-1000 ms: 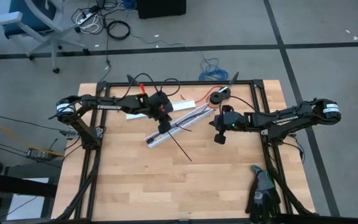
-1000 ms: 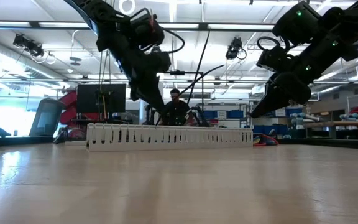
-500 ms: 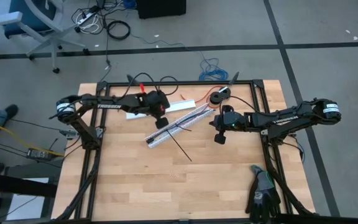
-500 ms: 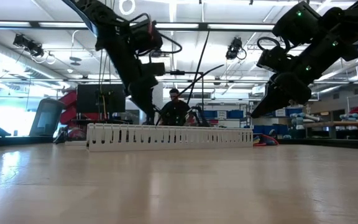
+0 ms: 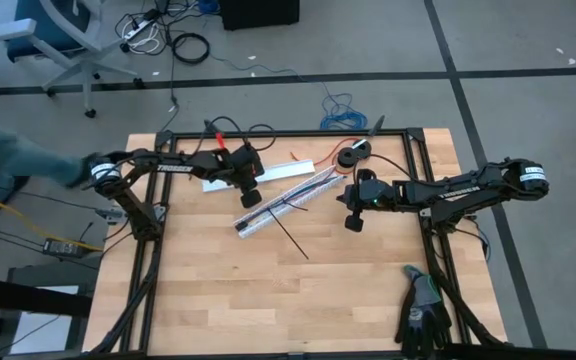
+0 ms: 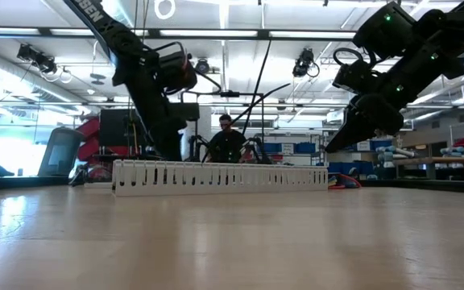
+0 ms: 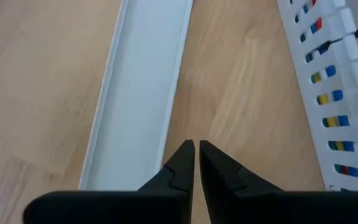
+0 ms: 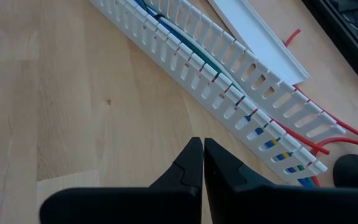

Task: Ziptie cables
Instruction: Close the white cable duct

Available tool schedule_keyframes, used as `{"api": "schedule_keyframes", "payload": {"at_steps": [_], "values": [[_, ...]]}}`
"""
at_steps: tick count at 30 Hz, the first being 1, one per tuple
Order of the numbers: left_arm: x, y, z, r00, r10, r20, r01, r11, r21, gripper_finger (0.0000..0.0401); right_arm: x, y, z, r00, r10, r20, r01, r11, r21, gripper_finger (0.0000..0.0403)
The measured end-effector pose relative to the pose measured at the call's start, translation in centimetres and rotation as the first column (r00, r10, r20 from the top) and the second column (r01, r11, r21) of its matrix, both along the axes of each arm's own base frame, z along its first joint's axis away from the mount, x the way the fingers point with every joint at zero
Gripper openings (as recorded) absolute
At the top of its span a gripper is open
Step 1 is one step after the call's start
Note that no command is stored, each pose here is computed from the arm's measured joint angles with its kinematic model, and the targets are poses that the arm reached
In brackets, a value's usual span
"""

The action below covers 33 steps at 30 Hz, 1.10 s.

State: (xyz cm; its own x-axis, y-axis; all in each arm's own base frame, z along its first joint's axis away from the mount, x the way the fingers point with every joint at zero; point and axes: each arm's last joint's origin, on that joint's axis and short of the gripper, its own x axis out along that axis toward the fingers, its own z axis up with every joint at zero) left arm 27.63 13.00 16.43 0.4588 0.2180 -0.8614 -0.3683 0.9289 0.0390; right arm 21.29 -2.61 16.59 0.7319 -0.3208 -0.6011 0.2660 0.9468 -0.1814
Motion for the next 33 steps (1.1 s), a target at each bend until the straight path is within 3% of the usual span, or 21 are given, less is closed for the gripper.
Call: {"api": "schedule_keyframes", "payload": {"at_steps": [10,15,23,29,33], "values": [[-0.4,0.8,-0.2,1.0,0.023,0.012,-0.023,1.0,0.004,0.0104,0.0,0.0,0.0,1.0,0.0,0.0,0.0,1.0,0.0,0.0004],[-0.4,1.1,-1.0,1.0,0.011,-0.018,-0.011,1.0,0.007,0.0114,0.0,0.0,0.0,1.0,0.0,0.0,0.0,1.0,0.0,0.0004],[0.0,1.5,-3.5,0.994,0.004,-0.106,-0.003,1.0,0.007,0.0098,0.0,0.0,0.0,1.0,0.0,0.0,0.0,1.0,0.0,0.0004],[0.2,1.6,-3.5,0.995,-0.008,-0.1,0.011,1.0,0.025,0.0019,0.0,0.0,0.0,1.0,0.0,0.0,0.0,1.0,-0.001,0.0004],[0.2,1.6,-3.5,0.995,-0.008,-0.101,0.011,0.999,0.03,0.0007,0.0,0.0,0.0,1.0,0.0,0.0,0.0,1.0,0.0,0.0004]]}}
